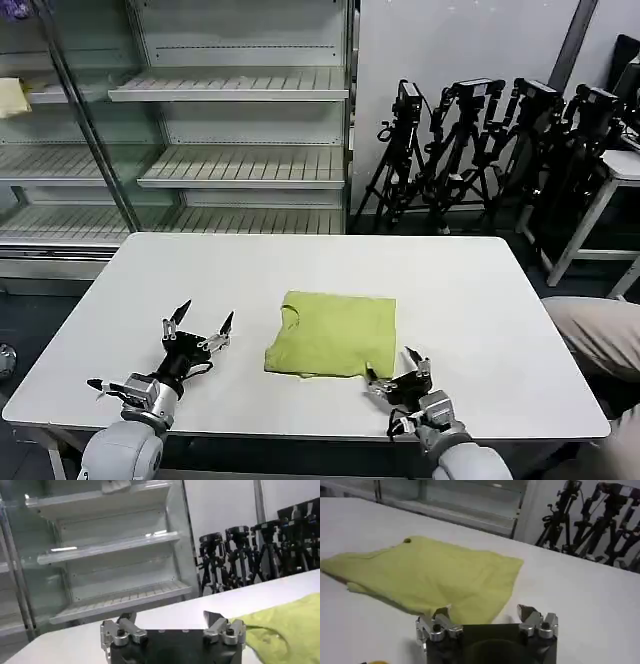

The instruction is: Fold and organize the clothes.

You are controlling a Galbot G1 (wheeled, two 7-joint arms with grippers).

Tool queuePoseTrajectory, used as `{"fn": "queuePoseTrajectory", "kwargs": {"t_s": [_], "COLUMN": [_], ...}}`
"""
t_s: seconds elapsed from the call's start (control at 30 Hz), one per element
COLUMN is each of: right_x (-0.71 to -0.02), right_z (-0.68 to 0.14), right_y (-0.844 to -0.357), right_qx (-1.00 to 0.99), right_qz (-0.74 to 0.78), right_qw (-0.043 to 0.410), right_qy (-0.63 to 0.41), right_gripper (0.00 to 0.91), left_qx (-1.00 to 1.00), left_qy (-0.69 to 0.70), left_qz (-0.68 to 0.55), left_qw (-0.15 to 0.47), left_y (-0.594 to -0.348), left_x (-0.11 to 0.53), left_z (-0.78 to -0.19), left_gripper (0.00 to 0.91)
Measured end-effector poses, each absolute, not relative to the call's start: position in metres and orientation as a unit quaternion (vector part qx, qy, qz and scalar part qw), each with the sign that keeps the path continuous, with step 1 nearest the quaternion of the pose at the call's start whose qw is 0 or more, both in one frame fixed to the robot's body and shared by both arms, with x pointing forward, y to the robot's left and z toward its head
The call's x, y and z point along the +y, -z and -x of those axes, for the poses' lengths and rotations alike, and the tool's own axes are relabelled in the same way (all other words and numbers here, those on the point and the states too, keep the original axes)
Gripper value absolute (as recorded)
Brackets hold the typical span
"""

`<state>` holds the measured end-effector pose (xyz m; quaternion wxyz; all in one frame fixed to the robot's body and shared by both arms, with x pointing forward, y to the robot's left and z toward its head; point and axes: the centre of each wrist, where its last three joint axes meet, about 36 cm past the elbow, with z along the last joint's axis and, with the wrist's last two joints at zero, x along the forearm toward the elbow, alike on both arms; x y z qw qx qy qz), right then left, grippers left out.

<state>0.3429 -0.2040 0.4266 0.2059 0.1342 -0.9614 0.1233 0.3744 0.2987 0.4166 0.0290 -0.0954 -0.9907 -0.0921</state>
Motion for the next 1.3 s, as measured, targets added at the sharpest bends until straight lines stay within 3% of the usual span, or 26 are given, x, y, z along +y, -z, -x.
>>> {"fn": "queuePoseTrajectory", "kwargs": {"t_s": [0.2,0.9,1.3], "right_x": [-0.219,-0.267,-0.292], "right_z": [-0.347,-0.386,-0.401], "right_y": [-0.438,-0.481,-0.464], "right_qx": [-0.967,-0.996,-0.998], "right_qz": [-0.130,-0.044,-0.005], "right_qw": [0.190,0.029,0.009], "right_qy": [-0.106,-0.078,-0.068], "right_gripper": [0.907,0.907,0.907], "left_qx": [-0.991,-0.982,-0.979], "left_qy": [0.094,0.128,0.125], "left_qz": [0.096,0.128,0.144], "left_qw": [0.018,-0.057,-0.067], "left_y": [-0.421,-0.427,-0.419], "left_x": [0.299,0.294,0.281], "left_z": [-0.375,-0.390,-0.393], "left_gripper": [0.907,0.907,0.907]}}
